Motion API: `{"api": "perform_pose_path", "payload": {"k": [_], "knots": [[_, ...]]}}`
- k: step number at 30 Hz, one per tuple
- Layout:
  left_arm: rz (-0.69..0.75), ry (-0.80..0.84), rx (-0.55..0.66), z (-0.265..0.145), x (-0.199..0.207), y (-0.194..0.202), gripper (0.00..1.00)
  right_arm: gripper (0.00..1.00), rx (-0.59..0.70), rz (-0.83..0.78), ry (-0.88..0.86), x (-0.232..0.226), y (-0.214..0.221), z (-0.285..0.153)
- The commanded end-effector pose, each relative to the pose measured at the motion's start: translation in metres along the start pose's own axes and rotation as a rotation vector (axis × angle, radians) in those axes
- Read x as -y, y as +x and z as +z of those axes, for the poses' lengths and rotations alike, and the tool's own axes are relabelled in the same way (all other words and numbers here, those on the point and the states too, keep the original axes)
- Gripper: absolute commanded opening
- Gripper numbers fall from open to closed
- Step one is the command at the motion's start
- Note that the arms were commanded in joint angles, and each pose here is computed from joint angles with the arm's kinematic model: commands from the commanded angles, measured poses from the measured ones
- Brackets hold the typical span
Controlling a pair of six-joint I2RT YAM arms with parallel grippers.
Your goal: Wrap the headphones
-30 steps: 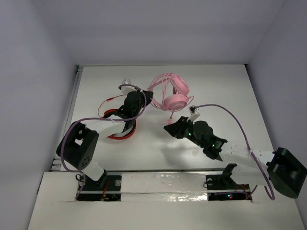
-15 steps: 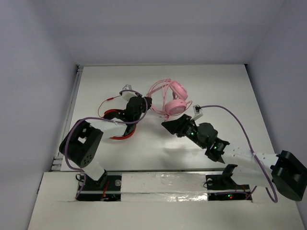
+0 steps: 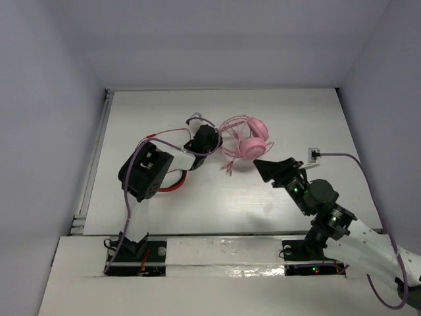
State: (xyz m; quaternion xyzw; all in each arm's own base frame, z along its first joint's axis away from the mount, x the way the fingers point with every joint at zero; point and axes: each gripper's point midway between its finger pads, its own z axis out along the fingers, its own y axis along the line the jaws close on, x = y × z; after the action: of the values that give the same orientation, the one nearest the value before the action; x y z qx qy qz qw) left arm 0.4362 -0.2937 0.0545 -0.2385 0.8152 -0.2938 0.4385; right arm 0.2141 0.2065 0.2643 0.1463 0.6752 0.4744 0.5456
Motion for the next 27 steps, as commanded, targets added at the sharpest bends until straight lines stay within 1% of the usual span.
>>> {"api": "perform_pose_path", "payload": {"k": [1,2,3,4,5,6,9,13,20,24,25,26,27], "knots": [[-0.048,0.235,0.076,0.003,0.104,-0.039,0.0,0.73,0.098,-0.102,0.083,0.002,-0.039,-0.016],[-0.032,0.208,0.073,0.015,0.099,-0.034,0.0,0.73,0.105,-0.116,0.083,0.0,-0.045,-0.021],[0.004,0.202,0.069,0.021,0.104,-0.03,0.0,0.72,0.104,-0.126,0.097,0.003,-0.046,-0.023],[0.015,0.2,0.075,0.027,0.118,-0.038,0.0,0.72,0.106,-0.129,0.101,0.004,-0.047,-0.024],[0.039,0.163,0.065,0.042,0.107,-0.029,0.0,0.72,0.105,-0.134,0.11,0.005,-0.047,-0.025],[0.071,0.151,0.065,0.048,0.112,-0.031,0.0,0.72,0.103,-0.142,0.124,0.008,-0.047,-0.024],[0.121,0.076,0.052,0.065,0.09,-0.019,0.0,0.72,0.112,-0.158,0.151,0.013,-0.049,-0.025],[0.187,0.003,0.03,0.062,0.064,-0.011,0.0,0.72,0.129,-0.171,0.154,0.014,-0.054,-0.028],[0.266,-0.058,0.051,0.031,0.051,-0.028,0.0,0.72,0.137,-0.209,0.177,0.015,-0.056,-0.023],[0.34,-0.085,0.044,0.026,0.043,-0.03,0.0,0.72,0.133,-0.202,0.163,0.012,-0.055,-0.02],[0.362,-0.111,0.018,0.027,0.036,-0.025,0.03,0.72,0.131,-0.198,0.158,0.011,-0.054,-0.019],[0.375,-0.109,-0.003,0.031,0.036,-0.021,0.15,0.72,0.126,-0.197,0.155,0.011,-0.052,-0.019],[0.388,-0.107,-0.024,0.031,0.035,-0.017,0.22,0.72,0.119,-0.196,0.151,0.01,-0.051,-0.019]]}}
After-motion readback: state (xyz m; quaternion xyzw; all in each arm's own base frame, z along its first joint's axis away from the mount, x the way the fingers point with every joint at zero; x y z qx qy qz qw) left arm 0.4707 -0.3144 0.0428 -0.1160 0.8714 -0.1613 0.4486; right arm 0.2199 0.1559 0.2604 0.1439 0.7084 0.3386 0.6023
